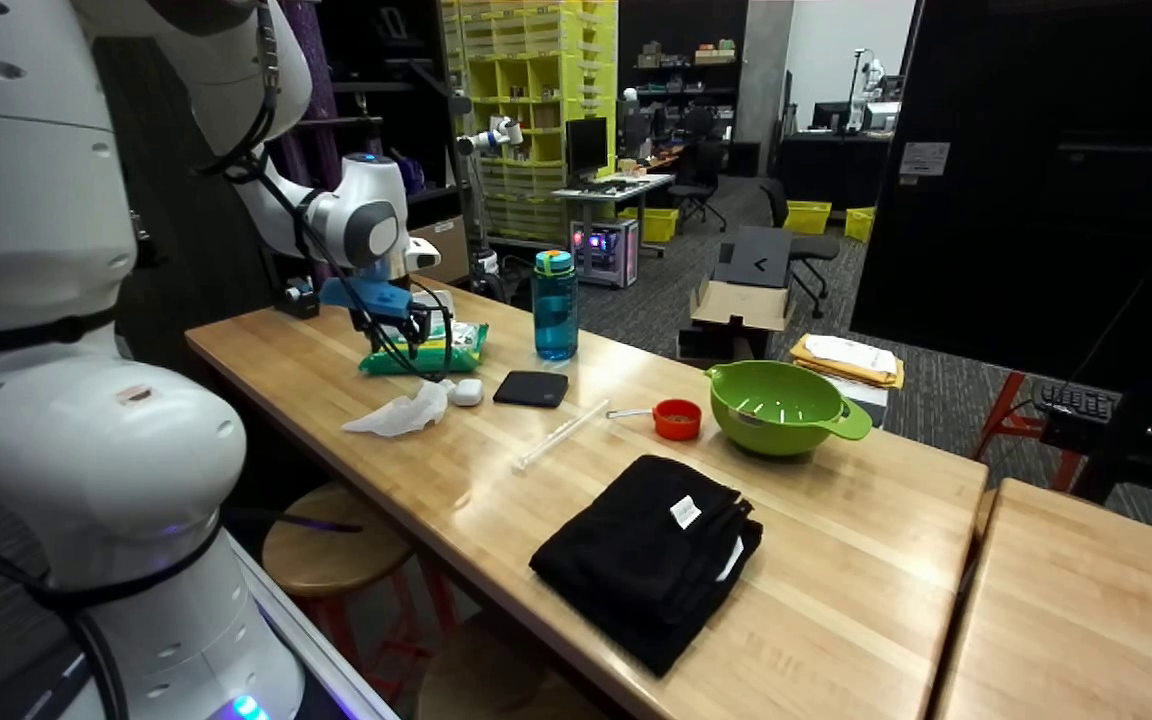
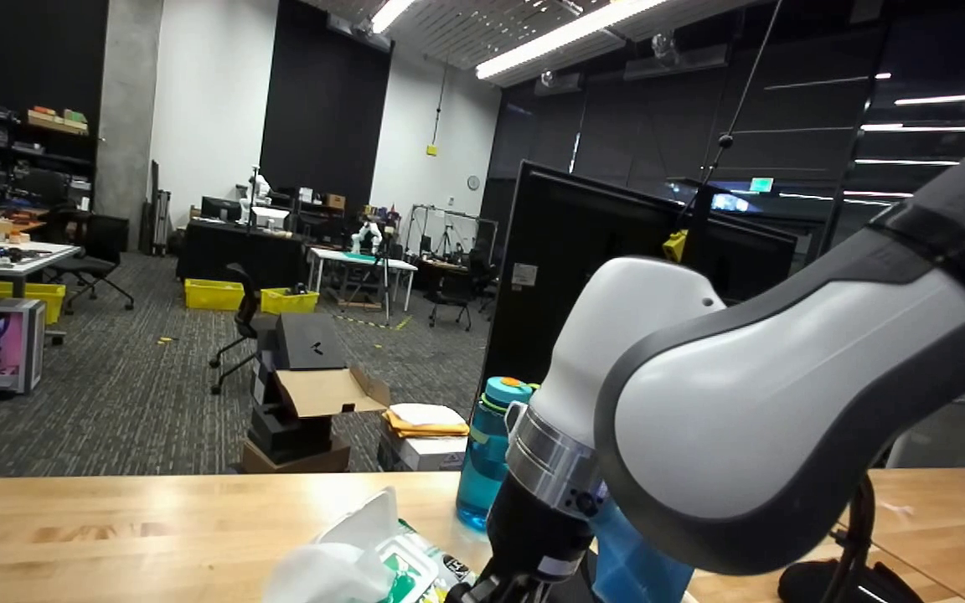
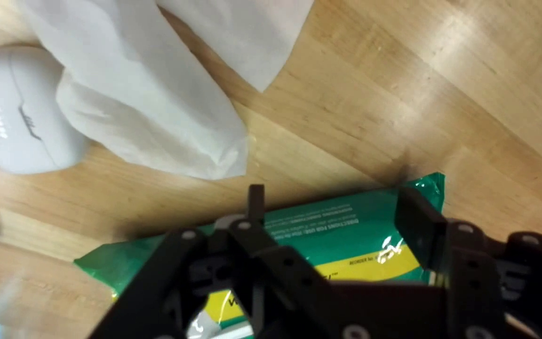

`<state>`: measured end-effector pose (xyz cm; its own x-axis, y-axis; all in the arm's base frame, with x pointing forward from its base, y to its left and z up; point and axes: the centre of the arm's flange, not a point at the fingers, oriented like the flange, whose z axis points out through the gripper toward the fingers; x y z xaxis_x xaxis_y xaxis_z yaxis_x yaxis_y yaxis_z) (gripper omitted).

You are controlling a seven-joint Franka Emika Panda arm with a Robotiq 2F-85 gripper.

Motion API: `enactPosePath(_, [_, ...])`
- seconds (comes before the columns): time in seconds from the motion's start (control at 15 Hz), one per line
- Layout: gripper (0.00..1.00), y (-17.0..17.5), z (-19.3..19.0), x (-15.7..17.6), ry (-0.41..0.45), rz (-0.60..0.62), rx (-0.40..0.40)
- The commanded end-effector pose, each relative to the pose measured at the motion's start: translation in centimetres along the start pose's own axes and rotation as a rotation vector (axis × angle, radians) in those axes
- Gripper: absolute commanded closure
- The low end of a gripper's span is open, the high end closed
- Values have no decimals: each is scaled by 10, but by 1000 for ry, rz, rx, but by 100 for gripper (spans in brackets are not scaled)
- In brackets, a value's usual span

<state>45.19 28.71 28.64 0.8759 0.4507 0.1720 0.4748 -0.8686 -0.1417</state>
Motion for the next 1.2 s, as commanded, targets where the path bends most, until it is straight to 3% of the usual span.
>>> enactPosePath(0.0, [0,-9,-41,2,-36,15,-37])
enactPosePath(0.47, [0,22,-77,-8,-132,170,-45])
enactPosePath(0.8, [0,67,-71,-31,-114,422,-52])
enactPosePath(1.13, [0,78,-86,-30,-105,499,-85])
